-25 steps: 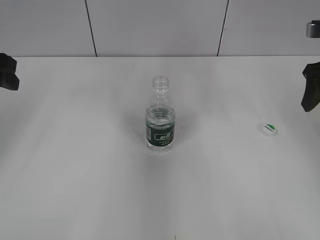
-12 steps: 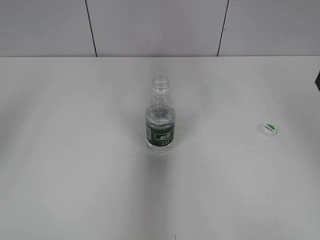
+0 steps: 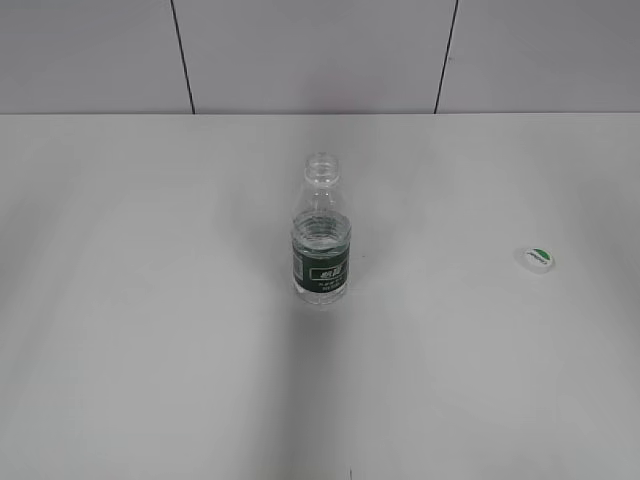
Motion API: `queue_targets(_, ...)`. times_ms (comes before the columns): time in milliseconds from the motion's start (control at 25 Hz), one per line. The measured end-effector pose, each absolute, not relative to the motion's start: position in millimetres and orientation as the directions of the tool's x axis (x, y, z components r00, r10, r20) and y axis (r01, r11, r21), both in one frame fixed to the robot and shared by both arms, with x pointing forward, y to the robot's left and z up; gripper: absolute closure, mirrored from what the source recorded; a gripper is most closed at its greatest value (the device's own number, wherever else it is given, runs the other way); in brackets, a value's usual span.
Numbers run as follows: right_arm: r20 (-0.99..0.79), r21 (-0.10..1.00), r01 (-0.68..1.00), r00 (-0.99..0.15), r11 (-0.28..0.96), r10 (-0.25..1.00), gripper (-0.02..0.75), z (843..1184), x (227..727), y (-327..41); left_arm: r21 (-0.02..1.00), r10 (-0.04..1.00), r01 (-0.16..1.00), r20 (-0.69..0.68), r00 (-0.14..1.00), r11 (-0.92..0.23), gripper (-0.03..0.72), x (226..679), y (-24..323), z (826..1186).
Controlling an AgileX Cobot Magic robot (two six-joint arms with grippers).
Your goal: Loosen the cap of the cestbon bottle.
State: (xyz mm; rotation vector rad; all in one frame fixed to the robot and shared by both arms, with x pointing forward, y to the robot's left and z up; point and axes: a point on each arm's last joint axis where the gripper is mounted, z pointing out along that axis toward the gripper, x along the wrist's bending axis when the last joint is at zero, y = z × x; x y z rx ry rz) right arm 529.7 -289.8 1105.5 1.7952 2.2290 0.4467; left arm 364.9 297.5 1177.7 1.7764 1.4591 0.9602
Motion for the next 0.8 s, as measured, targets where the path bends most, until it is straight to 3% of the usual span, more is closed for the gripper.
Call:
queue_targets(160,-0.005,0.423,0.885,-0.213,0.196,0.977,0.162,1118.4,519.9,-289.6,0.858,0.984,0.486,0.113,0.137,-0.166,0.167,336.4,295.1,1166.7)
queue_targets(520,0.001,0.479,0.858,-0.214,0.187,0.977,0.162,1135.6,505.3,-288.1,0.866,0.984,0.478,0.077,0.162,-0.146,0.167,271.6,293.4,1103.5)
queue_targets(800,0.001,0.481,0.857,-0.214,0.188,0.977,0.162,1137.3,503.2,-288.1,0.930,0.981,0.351,0.047,0.189,-0.112,0.167,230.1,289.7,1084.1)
